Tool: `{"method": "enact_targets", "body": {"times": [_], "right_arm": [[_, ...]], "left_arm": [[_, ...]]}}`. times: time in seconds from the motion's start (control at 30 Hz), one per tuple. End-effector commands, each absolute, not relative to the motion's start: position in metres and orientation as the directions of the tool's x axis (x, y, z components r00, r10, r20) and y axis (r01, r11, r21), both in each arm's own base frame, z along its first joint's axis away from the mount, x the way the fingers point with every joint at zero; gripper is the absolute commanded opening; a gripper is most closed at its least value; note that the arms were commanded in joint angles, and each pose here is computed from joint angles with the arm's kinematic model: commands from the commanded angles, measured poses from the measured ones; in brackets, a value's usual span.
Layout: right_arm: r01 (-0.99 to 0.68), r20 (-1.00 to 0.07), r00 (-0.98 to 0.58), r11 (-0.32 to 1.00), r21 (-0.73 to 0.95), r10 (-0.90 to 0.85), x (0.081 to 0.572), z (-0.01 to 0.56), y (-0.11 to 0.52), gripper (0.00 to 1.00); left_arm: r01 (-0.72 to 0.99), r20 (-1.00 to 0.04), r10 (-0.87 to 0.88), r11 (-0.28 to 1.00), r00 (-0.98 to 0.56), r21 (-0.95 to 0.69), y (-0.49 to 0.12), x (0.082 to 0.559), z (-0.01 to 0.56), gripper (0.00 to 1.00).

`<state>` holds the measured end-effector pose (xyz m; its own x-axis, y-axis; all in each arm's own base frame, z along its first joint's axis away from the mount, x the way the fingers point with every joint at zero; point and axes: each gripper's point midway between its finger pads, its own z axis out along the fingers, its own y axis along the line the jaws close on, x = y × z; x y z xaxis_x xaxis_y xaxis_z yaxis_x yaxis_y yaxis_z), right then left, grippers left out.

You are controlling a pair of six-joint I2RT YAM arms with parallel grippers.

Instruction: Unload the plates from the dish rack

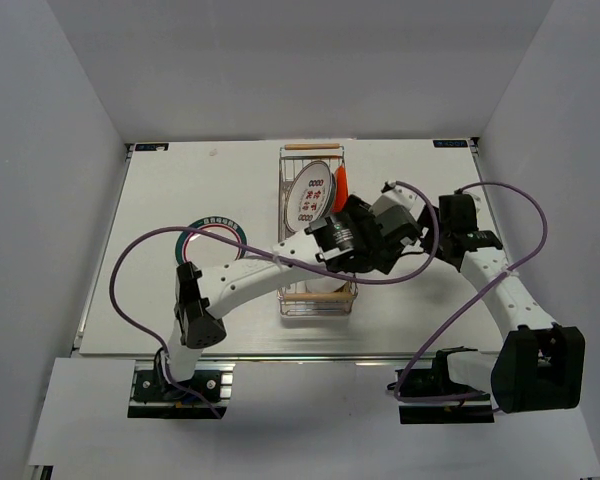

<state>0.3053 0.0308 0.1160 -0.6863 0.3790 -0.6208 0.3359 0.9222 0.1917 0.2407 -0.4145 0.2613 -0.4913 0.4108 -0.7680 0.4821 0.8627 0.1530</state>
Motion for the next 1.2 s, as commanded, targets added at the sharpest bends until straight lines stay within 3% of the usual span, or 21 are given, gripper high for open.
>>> {"method": "enact_targets", "body": {"times": [0.0, 0.67, 0.77, 0.93, 1.17], "right_arm": [[0.361, -0.614, -0.677, 0.91, 0.204, 0.406, 0.304, 0.111, 0.026, 0.89], [0.386, -0.622, -0.645, 0.892, 0.236, 0.444, 0.3, 0.116, 0.011, 0.89], [0.38, -0.621, -0.646, 0.893, 0.242, 0.443, 0.3, 0.116, 0.012, 0.89], [0.377, -0.618, -0.651, 0.895, 0.239, 0.44, 0.299, 0.115, 0.011, 0.89], [0.379, -0.619, -0.649, 0.893, 0.242, 0.442, 0.3, 0.116, 0.01, 0.89]], "left_arm": [[0.446, -0.744, 0.464, 0.86, -0.481, 0.249, -0.397, 0.236, 0.261, 0.98], [0.301, -0.696, 0.514, 0.858, -0.501, 0.417, -0.382, 0.249, 0.225, 0.98], [0.275, -0.705, 0.507, 0.862, -0.495, 0.427, -0.378, 0.251, 0.228, 0.91], [0.247, -0.726, 0.482, 0.876, -0.491, 0.415, -0.375, 0.252, 0.235, 0.63], [0.223, -0.742, 0.471, 0.882, -0.476, 0.416, -0.371, 0.254, 0.242, 0.4]]}}
